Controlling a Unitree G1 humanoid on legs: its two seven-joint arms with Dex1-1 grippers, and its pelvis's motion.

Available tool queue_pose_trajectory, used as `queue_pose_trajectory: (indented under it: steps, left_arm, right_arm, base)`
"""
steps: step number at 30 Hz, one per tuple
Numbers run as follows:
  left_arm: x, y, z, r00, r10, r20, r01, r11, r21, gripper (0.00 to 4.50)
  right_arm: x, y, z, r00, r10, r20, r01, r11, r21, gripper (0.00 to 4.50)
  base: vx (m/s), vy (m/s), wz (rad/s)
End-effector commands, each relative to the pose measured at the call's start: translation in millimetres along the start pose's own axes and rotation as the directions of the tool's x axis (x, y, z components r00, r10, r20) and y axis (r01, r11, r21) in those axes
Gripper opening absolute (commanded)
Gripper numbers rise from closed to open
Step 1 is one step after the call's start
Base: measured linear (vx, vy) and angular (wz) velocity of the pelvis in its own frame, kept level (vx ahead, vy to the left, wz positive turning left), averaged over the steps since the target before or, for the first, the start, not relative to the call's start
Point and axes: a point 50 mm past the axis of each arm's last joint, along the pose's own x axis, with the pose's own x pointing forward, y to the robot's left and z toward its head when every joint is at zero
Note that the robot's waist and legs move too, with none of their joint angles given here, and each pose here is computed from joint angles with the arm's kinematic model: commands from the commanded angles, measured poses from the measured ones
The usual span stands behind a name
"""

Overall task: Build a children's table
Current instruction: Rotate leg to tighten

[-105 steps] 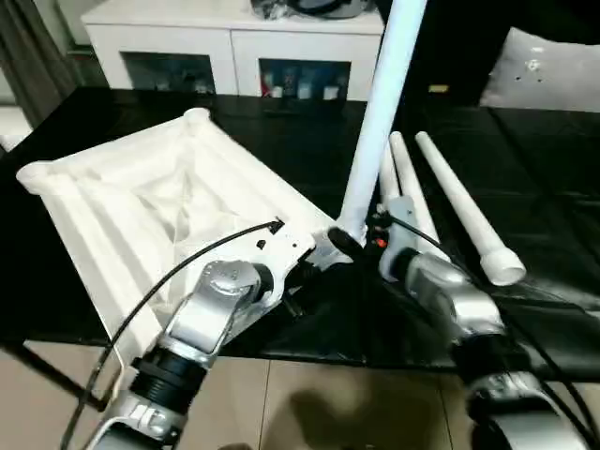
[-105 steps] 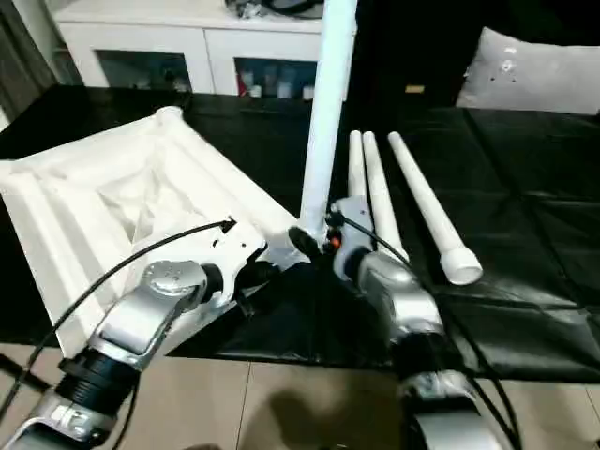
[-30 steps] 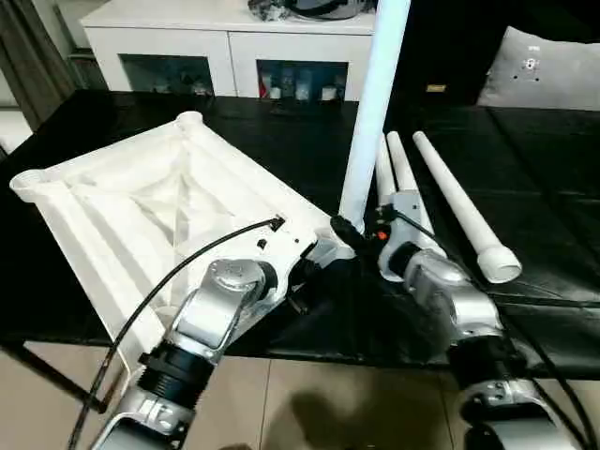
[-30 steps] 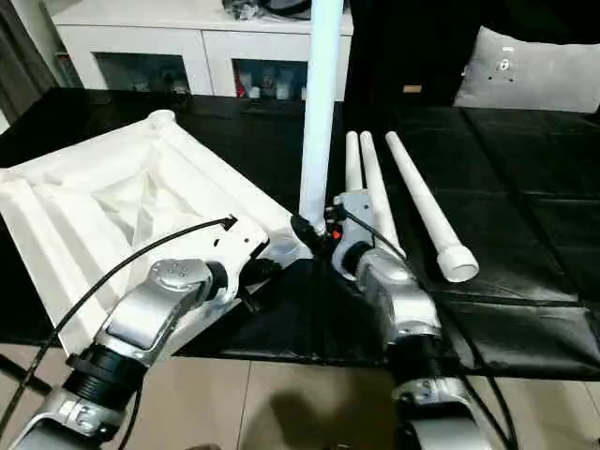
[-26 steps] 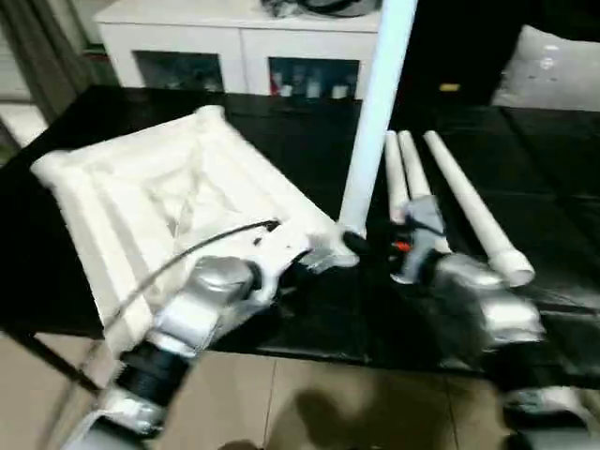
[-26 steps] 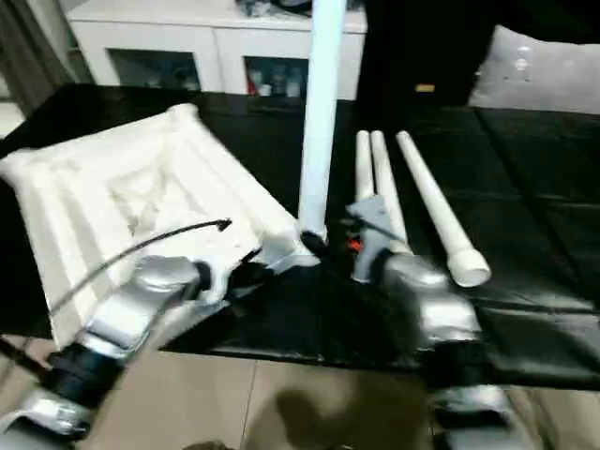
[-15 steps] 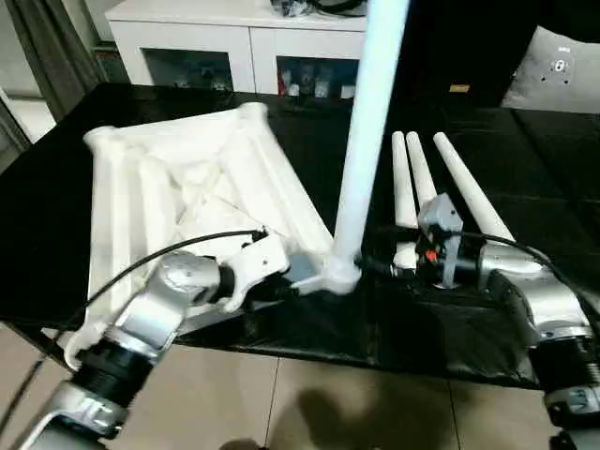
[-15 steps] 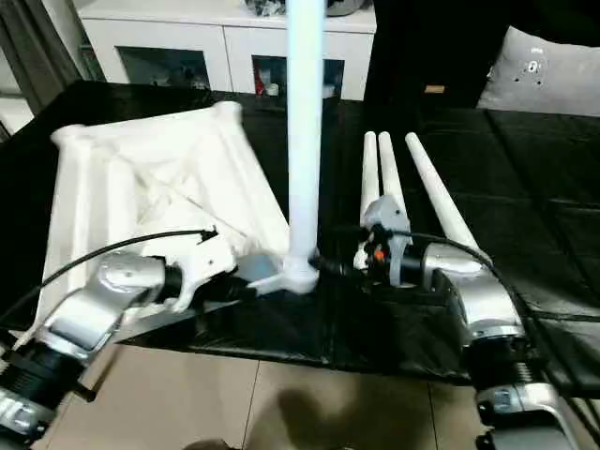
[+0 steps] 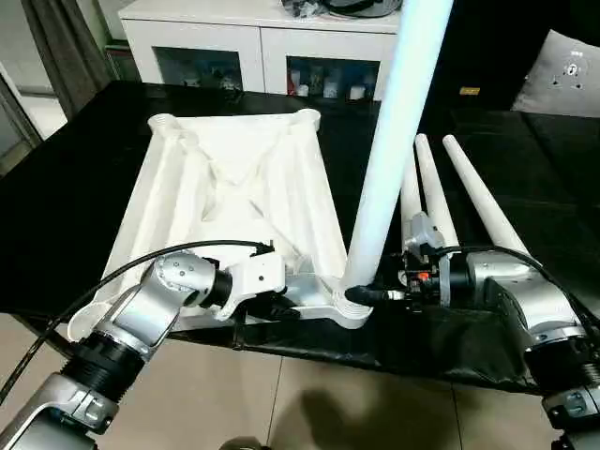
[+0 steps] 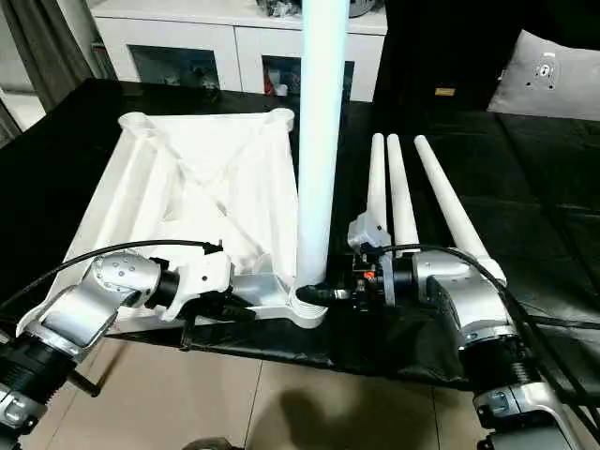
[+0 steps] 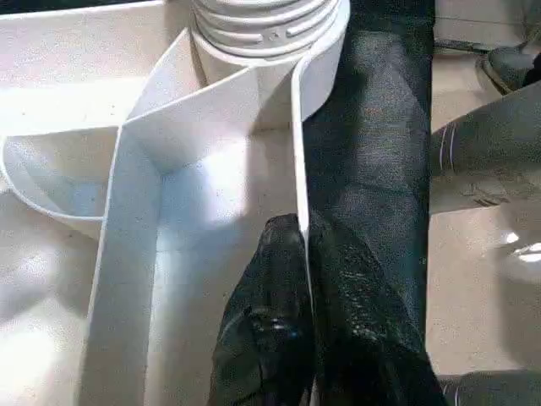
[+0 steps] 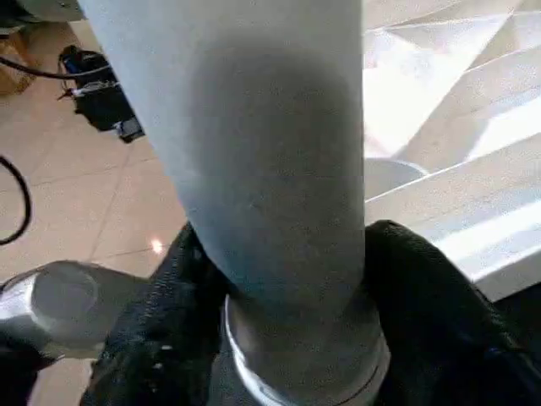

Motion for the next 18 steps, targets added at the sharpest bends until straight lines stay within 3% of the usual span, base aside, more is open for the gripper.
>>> queue_pose_trajectory:
  steps: [1, 9, 12, 14, 18]
  left_arm:
    - [6, -5.8, -3.5, 0.997, -0.065, -0.036, 0.066, 0.998, 0.017, 0.00]
    - [7, -9.7, -5.4, 1.000, -0.026, 0.010, 0.027, 0.998, -0.061, 0.00]
    - [10, -6.1, -4.1, 0.996, 0.082, 0.025, -0.076, 0.979, -0.187, 0.00]
    - [15, 0.2, 3.8, 0.977, 0.206, 0.055, -0.181, 0.938, -0.297, 0.00]
    - [21, 4.7, 12.1, 0.953, 0.298, 0.063, -0.253, 0.890, -0.380, 0.00]
  right_arm:
    - [0.9, 3.8, 0.8, 0.999, 0.041, -0.008, -0.041, 0.999, 0.005, 2.34]
    - [8.4, 7.5, -0.8, 0.999, 0.015, 0.047, -0.017, 0.999, 0.047, 2.09]
    - [24.0, -1.8, -0.3, 0.982, -0.169, 0.083, 0.160, 0.981, 0.106, 2.08]
    - [38.7, -12.5, 0.3, 0.932, -0.346, 0.106, 0.325, 0.929, 0.175, 2.07]
    - [50.8, -18.2, -1.1, 0.890, -0.446, 0.090, 0.415, 0.877, 0.241, 2.06]
  base:
    - [0.000, 0.000, 0.00]
    - [0.000, 0.000, 0.00]
    - [-0.017, -0.005, -0.01]
    - [0.000, 0.000, 0.00]
    - [0.000, 0.000, 0.00]
